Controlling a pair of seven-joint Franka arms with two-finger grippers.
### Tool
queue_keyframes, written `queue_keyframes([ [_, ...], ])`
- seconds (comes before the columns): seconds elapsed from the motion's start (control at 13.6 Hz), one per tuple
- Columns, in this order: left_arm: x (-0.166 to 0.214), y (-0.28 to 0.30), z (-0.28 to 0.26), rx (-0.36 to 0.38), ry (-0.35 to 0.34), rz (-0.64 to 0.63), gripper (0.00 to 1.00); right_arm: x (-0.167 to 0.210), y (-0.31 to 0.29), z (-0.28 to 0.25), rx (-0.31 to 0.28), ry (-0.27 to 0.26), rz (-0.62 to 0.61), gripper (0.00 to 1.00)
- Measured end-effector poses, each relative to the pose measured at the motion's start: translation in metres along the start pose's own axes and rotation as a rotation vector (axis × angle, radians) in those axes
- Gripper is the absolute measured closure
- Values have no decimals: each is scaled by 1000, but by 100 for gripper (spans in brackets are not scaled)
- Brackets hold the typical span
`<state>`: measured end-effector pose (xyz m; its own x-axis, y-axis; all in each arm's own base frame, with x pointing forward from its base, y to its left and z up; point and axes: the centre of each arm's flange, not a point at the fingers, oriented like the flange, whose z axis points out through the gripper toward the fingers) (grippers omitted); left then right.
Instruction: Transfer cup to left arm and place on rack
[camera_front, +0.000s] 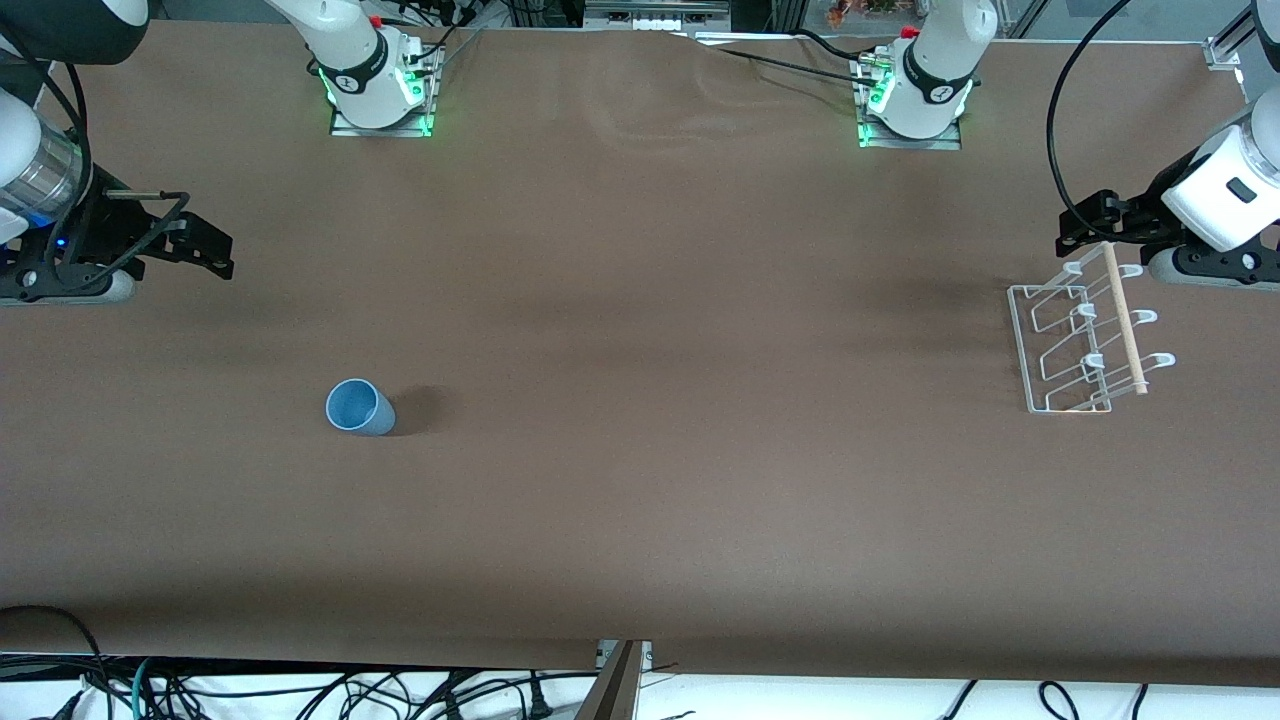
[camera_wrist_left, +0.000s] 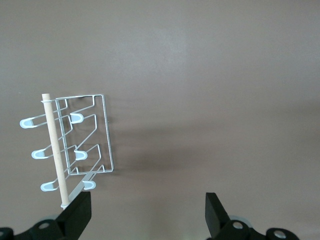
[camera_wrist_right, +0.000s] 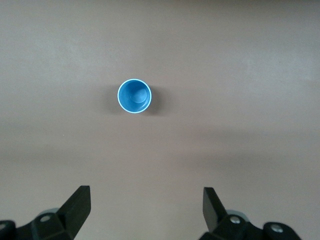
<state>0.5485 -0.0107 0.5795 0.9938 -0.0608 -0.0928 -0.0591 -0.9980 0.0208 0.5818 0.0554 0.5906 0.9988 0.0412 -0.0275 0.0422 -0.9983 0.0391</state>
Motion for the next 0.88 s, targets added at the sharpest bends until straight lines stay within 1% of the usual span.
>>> queue_keyframes([
  [0.73,0,0,0,0,0,0,0,1,1,0,-1,1,1,0],
  [0.88,0,0,0,0,0,0,0,7,1,12,-19,-18,-1,0],
])
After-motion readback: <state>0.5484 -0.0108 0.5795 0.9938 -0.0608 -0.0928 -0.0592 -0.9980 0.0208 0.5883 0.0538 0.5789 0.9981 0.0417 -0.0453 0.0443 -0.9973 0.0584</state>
